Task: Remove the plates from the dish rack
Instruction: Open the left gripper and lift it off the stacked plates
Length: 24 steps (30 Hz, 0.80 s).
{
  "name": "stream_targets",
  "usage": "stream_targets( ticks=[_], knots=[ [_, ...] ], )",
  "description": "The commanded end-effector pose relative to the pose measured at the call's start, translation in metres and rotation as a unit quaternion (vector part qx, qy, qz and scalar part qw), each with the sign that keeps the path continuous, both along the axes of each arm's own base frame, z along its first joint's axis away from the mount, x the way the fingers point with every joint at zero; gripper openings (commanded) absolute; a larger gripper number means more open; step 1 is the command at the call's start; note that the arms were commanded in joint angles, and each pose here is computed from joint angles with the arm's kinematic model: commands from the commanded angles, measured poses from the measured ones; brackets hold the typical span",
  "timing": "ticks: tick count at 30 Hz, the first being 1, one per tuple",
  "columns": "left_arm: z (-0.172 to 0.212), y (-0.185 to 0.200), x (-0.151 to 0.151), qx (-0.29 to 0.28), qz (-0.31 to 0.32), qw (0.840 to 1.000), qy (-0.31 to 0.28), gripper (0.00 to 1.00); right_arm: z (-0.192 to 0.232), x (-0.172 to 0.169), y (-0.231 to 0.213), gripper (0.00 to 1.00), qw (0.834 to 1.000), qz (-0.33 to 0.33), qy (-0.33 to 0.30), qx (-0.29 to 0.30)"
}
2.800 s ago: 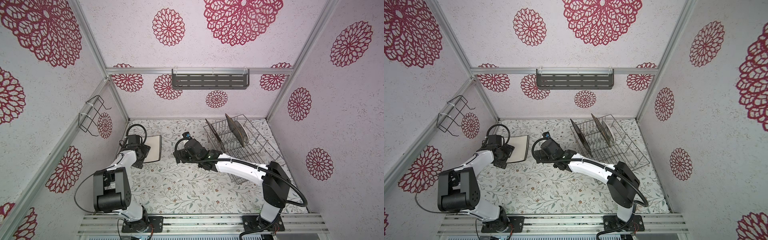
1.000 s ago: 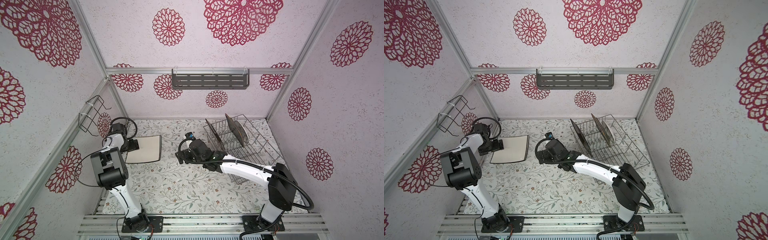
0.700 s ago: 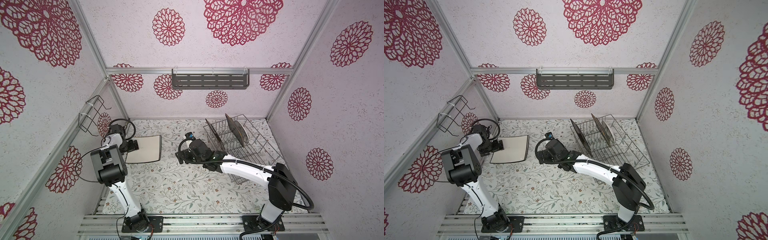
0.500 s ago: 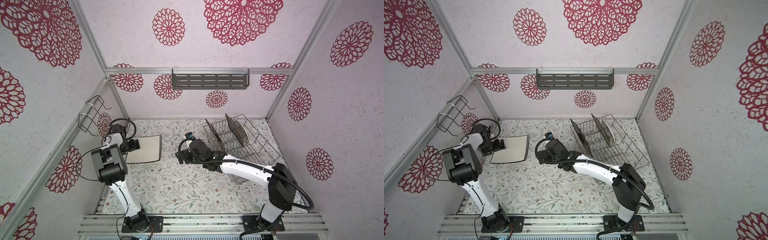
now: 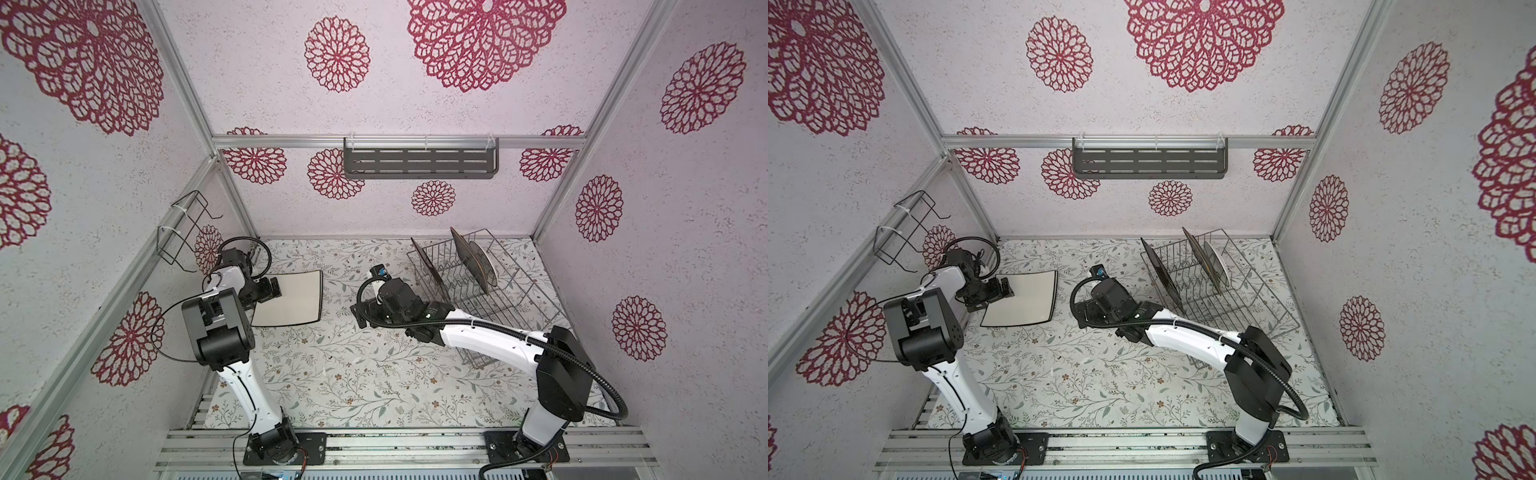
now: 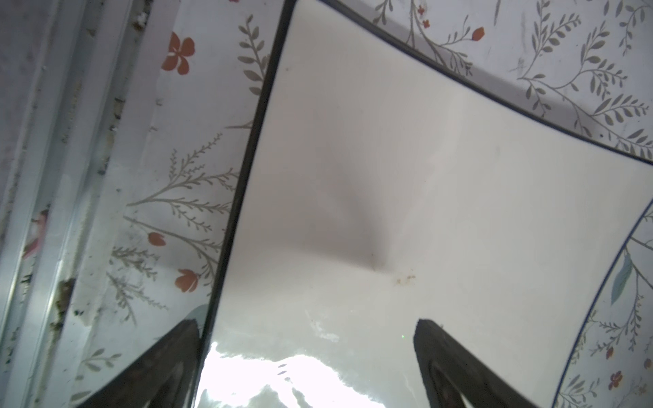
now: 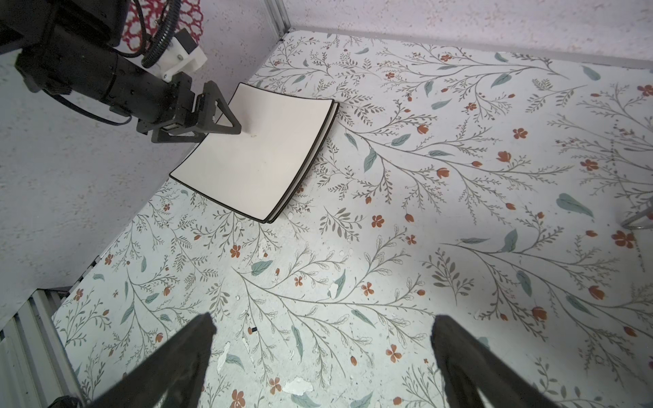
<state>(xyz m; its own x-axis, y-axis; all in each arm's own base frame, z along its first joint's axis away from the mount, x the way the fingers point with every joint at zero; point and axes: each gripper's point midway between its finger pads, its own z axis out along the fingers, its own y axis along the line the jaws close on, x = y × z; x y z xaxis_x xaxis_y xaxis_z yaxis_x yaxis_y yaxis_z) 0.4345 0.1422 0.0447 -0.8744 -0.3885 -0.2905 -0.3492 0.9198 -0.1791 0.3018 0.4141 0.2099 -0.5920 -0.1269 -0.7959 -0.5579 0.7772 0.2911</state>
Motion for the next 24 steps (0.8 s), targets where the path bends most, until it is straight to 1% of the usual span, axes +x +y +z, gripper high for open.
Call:
stream_targets(
  ticks=[1, 8, 11, 15, 17, 19, 20, 22, 24],
  knots=[
    [0.009, -0.006, 0.009, -0.022, -0.006, 1.000, -0.020, 0.99, 0.041, 0.002, -0.002, 0.99, 0.999, 0.000, -0.027, 0.032],
    [0.007, -0.002, 0.008, -0.012, -0.003, 1.000, -0.014, 0.99, 0.042, 0.003, -0.002, 0.99, 0.999, -0.001, -0.027, 0.032],
    [0.009, 0.007, 0.007, 0.012, 0.013, 1.000, -0.007, 1.00, 0.042, 0.003, -0.002, 0.99, 0.999, -0.001, -0.027, 0.031],
    [0.022, 0.034, -0.001, 0.092, 0.060, 0.994, 0.006, 1.00, 0.041, 0.006, -0.006, 0.99, 0.999, -0.009, -0.033, 0.015],
    [0.037, 0.043, -0.004, 0.141, 0.073, 0.987, 0.009, 1.00, 0.041, 0.008, -0.011, 0.99, 0.999, -0.017, -0.038, 0.000],
    [0.044, 0.047, -0.007, 0.175, 0.084, 0.981, 0.015, 1.00, 0.042, 0.010, -0.016, 0.99, 0.999, -0.022, -0.042, -0.010],
    [0.065, 0.047, -0.008, 0.194, 0.093, 0.977, -0.002, 1.00, 0.042, 0.011, -0.019, 0.99, 0.999, -0.026, -0.043, -0.015],
    [0.077, 0.047, -0.011, 0.224, 0.113, 0.968, -0.006, 1.00, 0.045, 0.014, -0.025, 0.99, 0.998, -0.034, -0.047, -0.022],
    [0.087, 0.044, -0.012, 0.261, 0.111, 0.959, -0.010, 1.00, 0.046, 0.016, -0.031, 0.99, 0.998, -0.040, -0.046, -0.028]
  ],
)
